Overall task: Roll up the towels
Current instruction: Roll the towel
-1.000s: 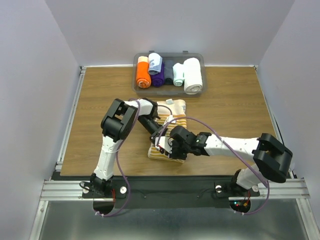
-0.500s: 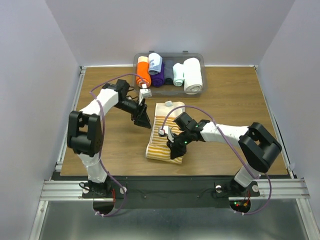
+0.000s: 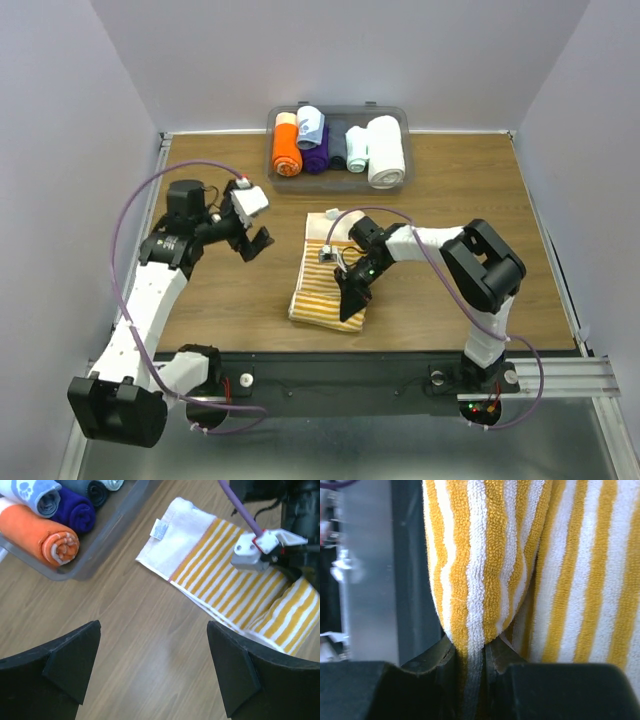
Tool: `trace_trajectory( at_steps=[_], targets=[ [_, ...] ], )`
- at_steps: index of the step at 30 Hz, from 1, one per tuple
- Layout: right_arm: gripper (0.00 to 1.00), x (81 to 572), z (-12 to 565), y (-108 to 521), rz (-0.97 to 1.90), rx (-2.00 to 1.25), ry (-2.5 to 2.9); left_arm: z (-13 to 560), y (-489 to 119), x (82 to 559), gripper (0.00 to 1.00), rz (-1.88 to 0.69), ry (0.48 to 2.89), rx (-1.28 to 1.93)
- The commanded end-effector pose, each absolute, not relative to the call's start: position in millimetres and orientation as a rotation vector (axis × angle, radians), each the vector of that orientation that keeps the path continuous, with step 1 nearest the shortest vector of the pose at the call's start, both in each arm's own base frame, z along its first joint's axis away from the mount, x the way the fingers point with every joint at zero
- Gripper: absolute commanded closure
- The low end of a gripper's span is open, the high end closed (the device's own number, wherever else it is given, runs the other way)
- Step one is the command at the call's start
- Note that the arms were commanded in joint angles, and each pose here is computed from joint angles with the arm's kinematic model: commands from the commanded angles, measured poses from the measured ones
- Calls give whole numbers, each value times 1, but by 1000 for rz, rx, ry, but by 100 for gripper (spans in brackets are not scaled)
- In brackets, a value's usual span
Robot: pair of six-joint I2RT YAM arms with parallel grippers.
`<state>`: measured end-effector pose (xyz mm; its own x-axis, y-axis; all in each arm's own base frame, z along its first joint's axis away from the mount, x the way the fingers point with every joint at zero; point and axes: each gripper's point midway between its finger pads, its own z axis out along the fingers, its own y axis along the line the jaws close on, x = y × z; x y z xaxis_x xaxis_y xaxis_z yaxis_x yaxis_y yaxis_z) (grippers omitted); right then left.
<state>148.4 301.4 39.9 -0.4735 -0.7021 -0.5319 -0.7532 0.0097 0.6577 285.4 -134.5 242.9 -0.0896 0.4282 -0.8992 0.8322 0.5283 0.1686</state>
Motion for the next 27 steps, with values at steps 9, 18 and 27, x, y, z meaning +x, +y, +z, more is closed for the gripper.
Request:
trace_trajectory(
  at_steps=[9, 18, 27],
  targets=[
    [97, 138, 20, 280, 1745, -1538, 2387, 130, -186, 174, 1, -301, 1357, 1770],
    [97, 139, 8, 278, 1769, -1510, 2480, 104, -249, 138, 1, -303, 1222, 1884],
    [96, 141, 5, 277, 1758, -1513, 2496, 75, -279, 140, 1, -273, 1238, 1918]
  ],
)
